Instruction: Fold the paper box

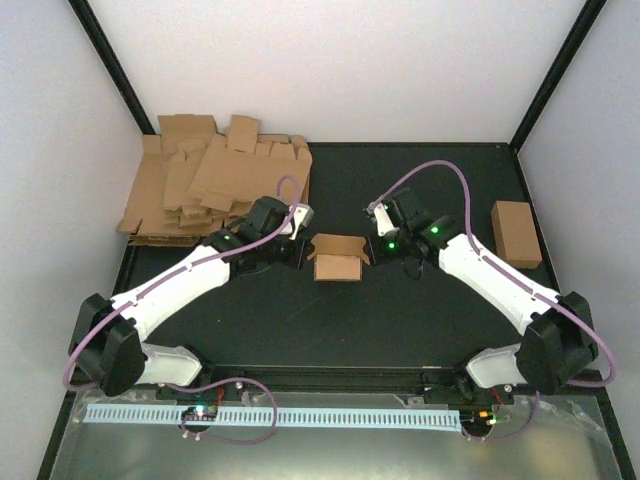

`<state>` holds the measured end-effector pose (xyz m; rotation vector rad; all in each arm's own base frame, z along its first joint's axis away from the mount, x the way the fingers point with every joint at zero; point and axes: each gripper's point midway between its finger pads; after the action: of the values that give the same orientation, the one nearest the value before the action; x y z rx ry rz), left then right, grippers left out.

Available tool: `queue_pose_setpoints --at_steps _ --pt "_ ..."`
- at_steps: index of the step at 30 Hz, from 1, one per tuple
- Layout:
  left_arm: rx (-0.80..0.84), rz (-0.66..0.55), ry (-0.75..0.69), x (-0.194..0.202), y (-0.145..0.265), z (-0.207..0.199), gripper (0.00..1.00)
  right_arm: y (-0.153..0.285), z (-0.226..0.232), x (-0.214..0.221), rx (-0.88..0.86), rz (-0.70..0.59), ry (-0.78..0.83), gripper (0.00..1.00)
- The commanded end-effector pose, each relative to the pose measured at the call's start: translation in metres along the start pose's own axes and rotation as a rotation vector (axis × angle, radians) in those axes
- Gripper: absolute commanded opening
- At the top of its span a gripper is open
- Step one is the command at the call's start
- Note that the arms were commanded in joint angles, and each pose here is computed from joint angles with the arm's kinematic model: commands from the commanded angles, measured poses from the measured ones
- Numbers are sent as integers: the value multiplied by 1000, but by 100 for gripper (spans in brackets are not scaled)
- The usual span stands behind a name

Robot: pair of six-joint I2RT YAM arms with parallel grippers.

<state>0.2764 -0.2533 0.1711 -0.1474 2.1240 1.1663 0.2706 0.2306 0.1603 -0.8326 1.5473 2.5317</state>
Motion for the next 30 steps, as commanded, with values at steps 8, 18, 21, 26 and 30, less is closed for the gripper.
queue_pose_setpoints --at_steps 8,18,21,26,30 --pt "-78 -171 94 -42 -15 10 1 -9 -12 -58 91 -206 -123 2" --pt "-124 -182 195 -39 -39 26 2 -26 -19 -67 89 -296 -161 2" --pt "-122 -202 213 -41 -40 27 2 -27 -24 -68 104 -330 -156 2" --pt "-110 -221 248 -42 -40 26 2 -31 -31 -64 115 -361 -159 2" --pt "-56 -257 286 -40 -40 21 1 -32 -35 -59 115 -397 -165 2"
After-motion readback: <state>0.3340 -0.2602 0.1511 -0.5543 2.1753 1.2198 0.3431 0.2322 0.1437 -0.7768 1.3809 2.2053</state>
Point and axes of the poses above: each gripper's point midway between its finger pads, its own y axis back along the fingers, its own z axis along the line the jaws close on, x = y × z, and after that the axes turned 3 degrees about -y, right-handed
